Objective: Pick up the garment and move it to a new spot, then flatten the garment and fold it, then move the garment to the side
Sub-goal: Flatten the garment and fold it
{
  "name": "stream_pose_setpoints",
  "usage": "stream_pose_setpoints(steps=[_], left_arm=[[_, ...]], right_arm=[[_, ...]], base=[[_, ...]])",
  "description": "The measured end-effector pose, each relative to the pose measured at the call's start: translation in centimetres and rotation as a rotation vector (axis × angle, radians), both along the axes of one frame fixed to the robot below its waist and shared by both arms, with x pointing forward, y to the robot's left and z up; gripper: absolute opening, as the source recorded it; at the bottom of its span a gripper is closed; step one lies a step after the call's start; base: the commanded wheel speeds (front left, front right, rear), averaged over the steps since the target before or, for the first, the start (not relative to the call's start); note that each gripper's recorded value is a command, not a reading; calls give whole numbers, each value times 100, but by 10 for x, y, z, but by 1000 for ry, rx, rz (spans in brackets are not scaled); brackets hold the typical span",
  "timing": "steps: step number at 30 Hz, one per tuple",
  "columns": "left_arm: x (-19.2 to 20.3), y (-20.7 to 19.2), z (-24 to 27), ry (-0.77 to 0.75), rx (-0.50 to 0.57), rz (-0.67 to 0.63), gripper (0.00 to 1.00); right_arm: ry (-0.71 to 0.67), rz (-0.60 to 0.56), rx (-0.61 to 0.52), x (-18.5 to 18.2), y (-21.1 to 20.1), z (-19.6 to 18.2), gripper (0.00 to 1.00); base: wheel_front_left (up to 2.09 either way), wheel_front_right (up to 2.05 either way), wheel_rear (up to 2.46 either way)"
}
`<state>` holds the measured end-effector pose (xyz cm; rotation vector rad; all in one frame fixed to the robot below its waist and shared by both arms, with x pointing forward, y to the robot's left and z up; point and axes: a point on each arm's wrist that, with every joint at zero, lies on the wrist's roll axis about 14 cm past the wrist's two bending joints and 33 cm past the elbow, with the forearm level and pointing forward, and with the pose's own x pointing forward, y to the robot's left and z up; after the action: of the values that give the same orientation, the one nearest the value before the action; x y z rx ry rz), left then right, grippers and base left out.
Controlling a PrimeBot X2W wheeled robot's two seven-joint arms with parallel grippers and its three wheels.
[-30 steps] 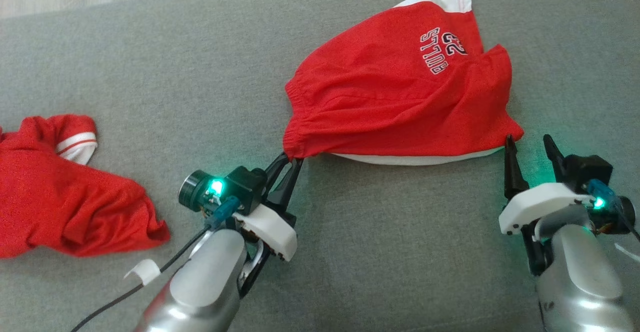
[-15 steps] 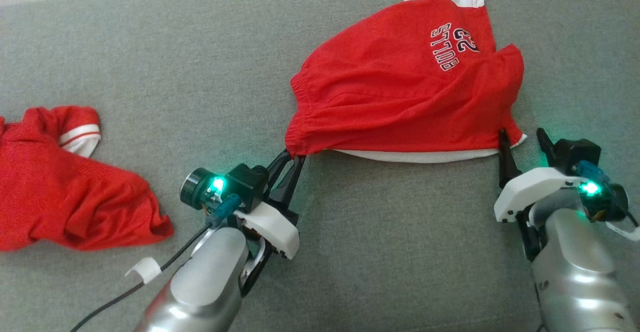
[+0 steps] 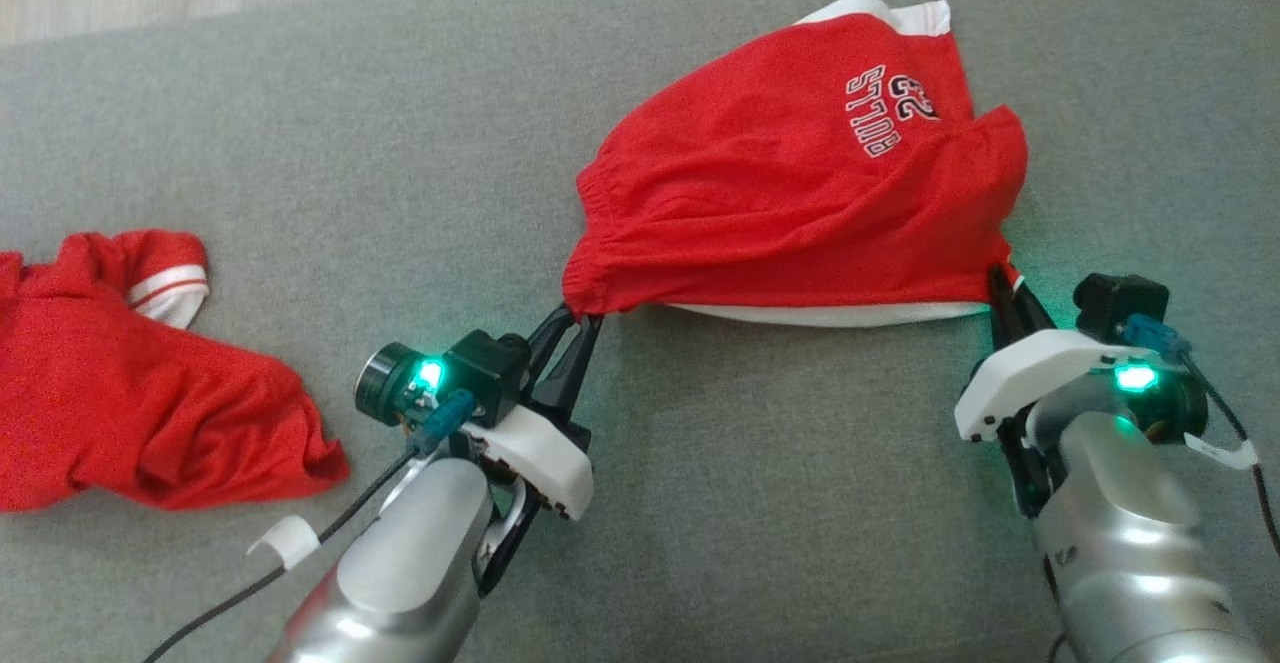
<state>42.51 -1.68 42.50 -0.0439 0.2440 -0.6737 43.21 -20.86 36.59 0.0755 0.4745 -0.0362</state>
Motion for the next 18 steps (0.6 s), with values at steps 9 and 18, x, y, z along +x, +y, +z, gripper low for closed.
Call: stream_pose_setpoints(steps=[9, 18], left_arm=[[2, 9, 26, -74, 12, 19, 0], [11, 22, 84, -207, 12, 33, 0]], right_arm=[[-252, -3, 41, 22, 4, 73, 0], [-580, 47, 25, 25, 14, 184, 0]], base=[[0, 0, 0], [0, 0, 0]])
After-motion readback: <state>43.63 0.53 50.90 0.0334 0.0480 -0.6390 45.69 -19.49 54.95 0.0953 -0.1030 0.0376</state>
